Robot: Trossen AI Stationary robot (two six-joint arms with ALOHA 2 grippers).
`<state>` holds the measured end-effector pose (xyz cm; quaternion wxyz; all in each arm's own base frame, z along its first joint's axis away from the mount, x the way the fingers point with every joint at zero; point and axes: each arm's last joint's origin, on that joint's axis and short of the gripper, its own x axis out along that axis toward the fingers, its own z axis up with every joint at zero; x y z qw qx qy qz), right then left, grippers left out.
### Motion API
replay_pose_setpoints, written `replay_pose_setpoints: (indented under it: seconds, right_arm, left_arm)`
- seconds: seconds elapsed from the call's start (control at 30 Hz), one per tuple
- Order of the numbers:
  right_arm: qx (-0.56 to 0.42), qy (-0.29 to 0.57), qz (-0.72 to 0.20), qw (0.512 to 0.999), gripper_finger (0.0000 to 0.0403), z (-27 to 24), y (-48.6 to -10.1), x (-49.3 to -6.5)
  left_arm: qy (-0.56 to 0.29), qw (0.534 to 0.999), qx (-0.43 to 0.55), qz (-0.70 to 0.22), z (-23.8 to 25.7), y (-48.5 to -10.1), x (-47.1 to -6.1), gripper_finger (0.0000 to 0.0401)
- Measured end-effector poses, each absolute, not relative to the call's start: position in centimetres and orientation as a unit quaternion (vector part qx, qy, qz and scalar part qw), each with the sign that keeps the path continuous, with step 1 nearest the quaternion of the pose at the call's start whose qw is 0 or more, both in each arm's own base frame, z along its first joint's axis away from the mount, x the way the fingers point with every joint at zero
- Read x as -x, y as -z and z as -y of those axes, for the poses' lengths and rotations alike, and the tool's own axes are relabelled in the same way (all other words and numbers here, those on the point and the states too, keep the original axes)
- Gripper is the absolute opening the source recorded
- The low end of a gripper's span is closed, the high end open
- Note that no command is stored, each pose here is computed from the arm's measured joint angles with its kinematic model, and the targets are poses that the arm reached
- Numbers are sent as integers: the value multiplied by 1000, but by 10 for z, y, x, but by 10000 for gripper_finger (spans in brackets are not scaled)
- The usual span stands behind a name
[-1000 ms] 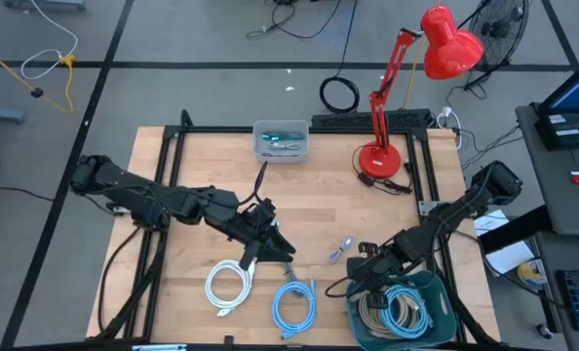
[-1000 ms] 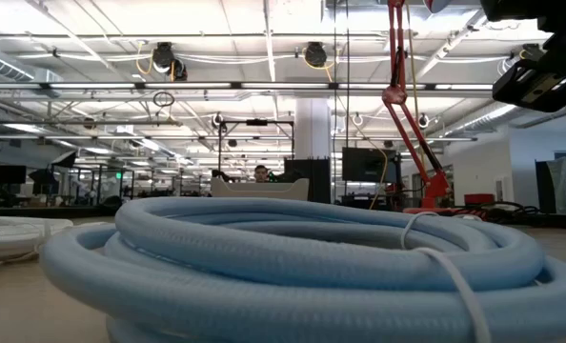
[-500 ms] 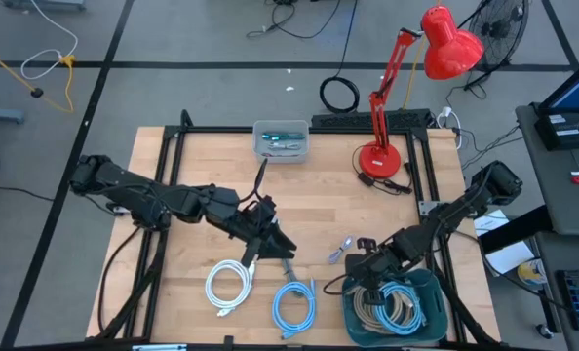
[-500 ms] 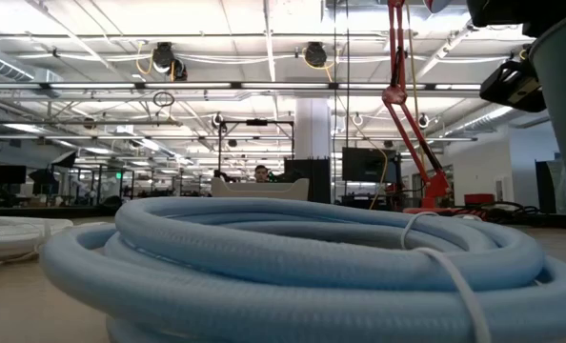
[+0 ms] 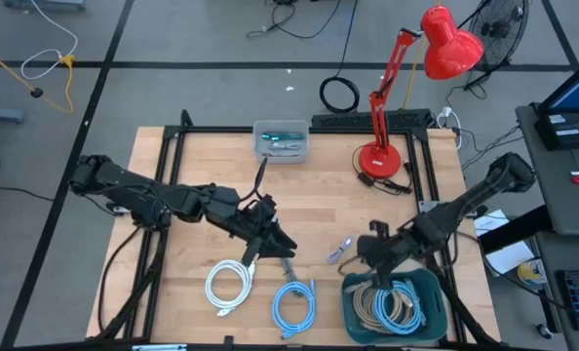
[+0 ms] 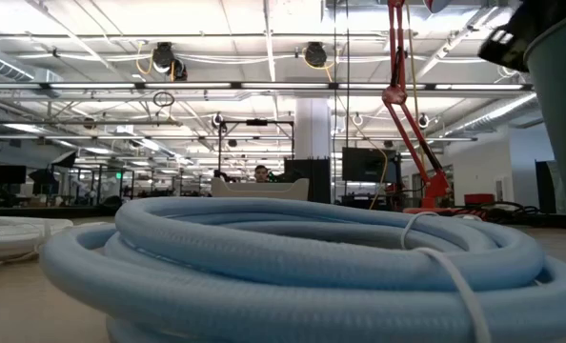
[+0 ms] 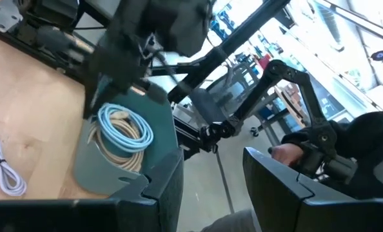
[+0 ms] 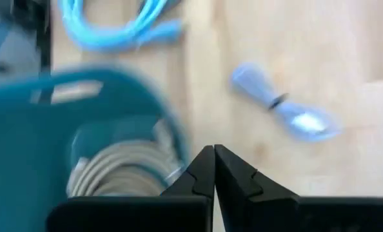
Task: Pick & Place USB Port
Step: Put the light blue usb cable into the gray bin
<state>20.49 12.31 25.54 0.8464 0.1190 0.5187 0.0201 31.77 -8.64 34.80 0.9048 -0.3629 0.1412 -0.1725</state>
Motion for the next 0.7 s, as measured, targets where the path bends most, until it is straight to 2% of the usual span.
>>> replay_pose_setpoints:
  seconds: [0.17,0.3,0.5,0.7]
  right_arm:
    - [-114,-1,-505,855,0,-107,-260,-208]
    - [-72,-6,-520,851,0,-99,-257,-210]
    - [-39,0,-521,853,0,-80,-260,-212]
    - [-90,-32,-491,866,0,-61,-282,-199]
  left_arm:
    - [168,906,363,-139,83,-348,-319,161]
    - [157,903,375,-137,76,-348,-320,161]
    - [110,892,407,-167,59,-340,-323,161]
    - [90,883,416,-198,55,-334,-322,161]
